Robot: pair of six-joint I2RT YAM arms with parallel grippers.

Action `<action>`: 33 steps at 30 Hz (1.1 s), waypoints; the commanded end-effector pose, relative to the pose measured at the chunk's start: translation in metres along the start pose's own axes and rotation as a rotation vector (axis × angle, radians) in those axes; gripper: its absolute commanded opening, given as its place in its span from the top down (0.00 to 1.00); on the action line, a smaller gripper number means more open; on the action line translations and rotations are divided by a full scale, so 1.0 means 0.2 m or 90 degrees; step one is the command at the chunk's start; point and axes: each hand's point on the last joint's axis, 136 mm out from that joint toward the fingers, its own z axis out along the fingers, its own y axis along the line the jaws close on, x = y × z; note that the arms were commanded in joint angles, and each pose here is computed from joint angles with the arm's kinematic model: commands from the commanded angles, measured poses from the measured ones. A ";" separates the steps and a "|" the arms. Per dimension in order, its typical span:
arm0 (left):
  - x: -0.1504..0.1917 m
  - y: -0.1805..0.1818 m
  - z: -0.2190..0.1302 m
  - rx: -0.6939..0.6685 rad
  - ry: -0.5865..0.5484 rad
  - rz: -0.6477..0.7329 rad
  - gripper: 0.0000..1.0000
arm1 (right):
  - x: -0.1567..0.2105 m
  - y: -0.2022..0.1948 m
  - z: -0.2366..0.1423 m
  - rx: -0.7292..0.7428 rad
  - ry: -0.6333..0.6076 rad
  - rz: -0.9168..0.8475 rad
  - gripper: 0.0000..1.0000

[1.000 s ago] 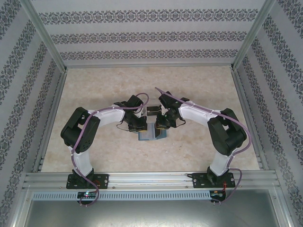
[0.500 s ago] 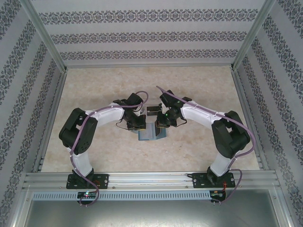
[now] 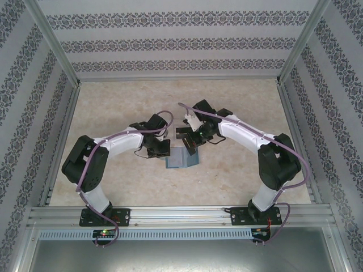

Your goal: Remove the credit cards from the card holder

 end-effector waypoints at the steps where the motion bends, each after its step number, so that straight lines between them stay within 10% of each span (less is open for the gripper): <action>1: -0.03 0.02 -0.06 0.001 -0.036 -0.001 0.99 | 0.00 -0.03 -0.06 0.025 0.039 -0.187 1.00; 13: 0.02 0.13 -0.10 0.005 -0.076 -0.032 0.95 | -0.12 -0.13 -0.11 0.095 0.163 -0.538 1.00; 33: 0.09 0.29 -0.19 0.000 -0.126 -0.074 0.85 | -0.36 -0.23 0.04 0.084 0.251 -0.636 1.00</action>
